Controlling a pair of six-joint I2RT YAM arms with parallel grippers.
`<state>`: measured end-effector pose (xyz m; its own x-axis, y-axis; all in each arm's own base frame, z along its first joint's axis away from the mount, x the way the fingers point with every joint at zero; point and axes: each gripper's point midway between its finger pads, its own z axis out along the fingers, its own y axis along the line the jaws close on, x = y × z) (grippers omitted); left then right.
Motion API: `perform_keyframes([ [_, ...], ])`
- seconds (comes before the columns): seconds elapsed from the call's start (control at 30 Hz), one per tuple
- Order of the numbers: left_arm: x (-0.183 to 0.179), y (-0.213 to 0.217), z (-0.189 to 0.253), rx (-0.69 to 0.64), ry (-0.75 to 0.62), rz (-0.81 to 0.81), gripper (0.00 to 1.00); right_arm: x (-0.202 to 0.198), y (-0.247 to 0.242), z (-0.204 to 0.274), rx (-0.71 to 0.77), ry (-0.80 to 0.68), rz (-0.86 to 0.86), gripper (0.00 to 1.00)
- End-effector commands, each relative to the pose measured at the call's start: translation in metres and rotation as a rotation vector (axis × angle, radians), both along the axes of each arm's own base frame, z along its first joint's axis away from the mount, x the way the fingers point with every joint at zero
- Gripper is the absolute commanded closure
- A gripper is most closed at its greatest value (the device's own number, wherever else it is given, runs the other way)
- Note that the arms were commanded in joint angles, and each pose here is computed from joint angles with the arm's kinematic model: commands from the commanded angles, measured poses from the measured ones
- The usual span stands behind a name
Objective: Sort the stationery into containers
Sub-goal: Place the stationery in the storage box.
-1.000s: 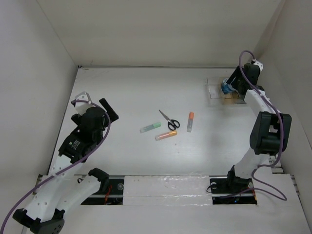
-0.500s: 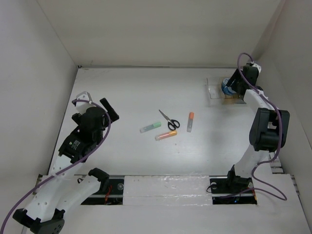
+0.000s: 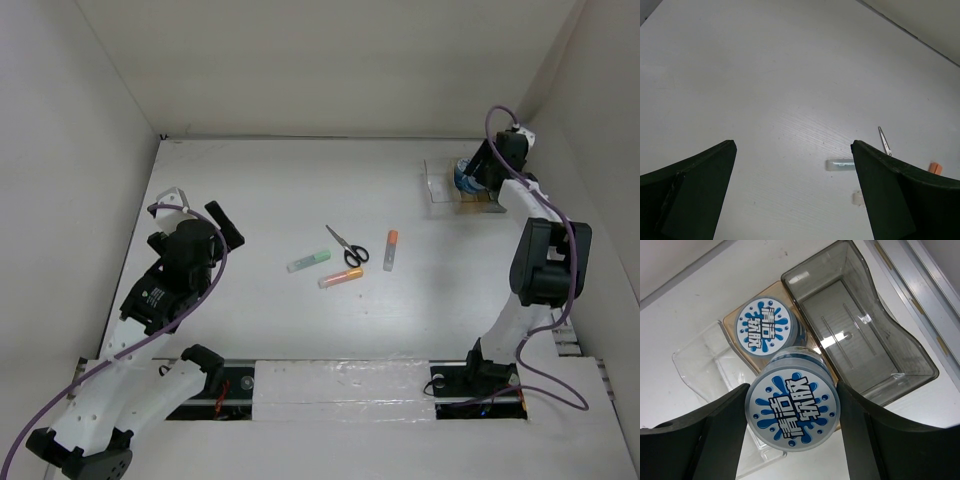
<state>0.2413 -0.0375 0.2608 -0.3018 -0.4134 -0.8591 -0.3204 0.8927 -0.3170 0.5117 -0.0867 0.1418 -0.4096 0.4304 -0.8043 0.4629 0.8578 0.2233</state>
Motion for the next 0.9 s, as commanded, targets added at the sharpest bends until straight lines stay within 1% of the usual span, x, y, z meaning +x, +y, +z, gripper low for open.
perform_keyframes([
  [0.0, 0.003, 0.0, 0.012, -0.01, -0.042, 0.0, 0.0, 0.011, -0.001, 0.022, -0.039, -0.046, -0.016, 1.0],
  [0.37, 0.003, 0.0, 0.012, -0.01, -0.042, 0.0, 0.0, 0.004, -0.002, 0.007, -0.039, 0.003, -0.024, 1.0],
  [0.47, 0.001, 0.001, 0.014, -0.015, -0.05, 0.0, 0.0, 0.007, 0.002, 0.011, -0.04, -0.006, -0.015, 0.99],
  [0.5, 0.001, 0.001, 0.014, -0.015, -0.05, 0.0, 0.0, 0.009, 0.002, 0.016, -0.041, -0.016, -0.015, 0.83],
  [0.53, 0.001, 0.001, 0.014, -0.015, -0.05, 0.0, 0.0, 0.008, 0.007, 0.009, -0.039, 0.002, -0.006, 0.71],
  [0.63, 0.001, 0.001, 0.014, -0.015, -0.05, 0.0, 0.0, 0.012, 0.013, 0.016, -0.049, -0.006, 0.012, 0.35],
  [0.67, 0.001, 0.001, 0.014, -0.015, -0.05, 0.0, 0.0, 0.014, 0.012, 0.02, -0.057, -0.013, 0.017, 0.2],
  [0.7, 0.001, 0.001, 0.014, -0.015, -0.05, 0.0, 0.0, 0.013, 0.018, 0.019, -0.056, -0.004, 0.028, 0.19],
  [0.73, 0.001, 0.001, 0.014, -0.015, -0.05, 0.0, 0.0, 0.015, 0.018, 0.023, -0.057, -0.013, 0.028, 0.0],
  [0.87, 0.001, 0.001, 0.01, -0.01, -0.042, 0.0, 0.0, 0.013, 0.028, 0.04, -0.084, -0.032, 0.033, 0.0],
])
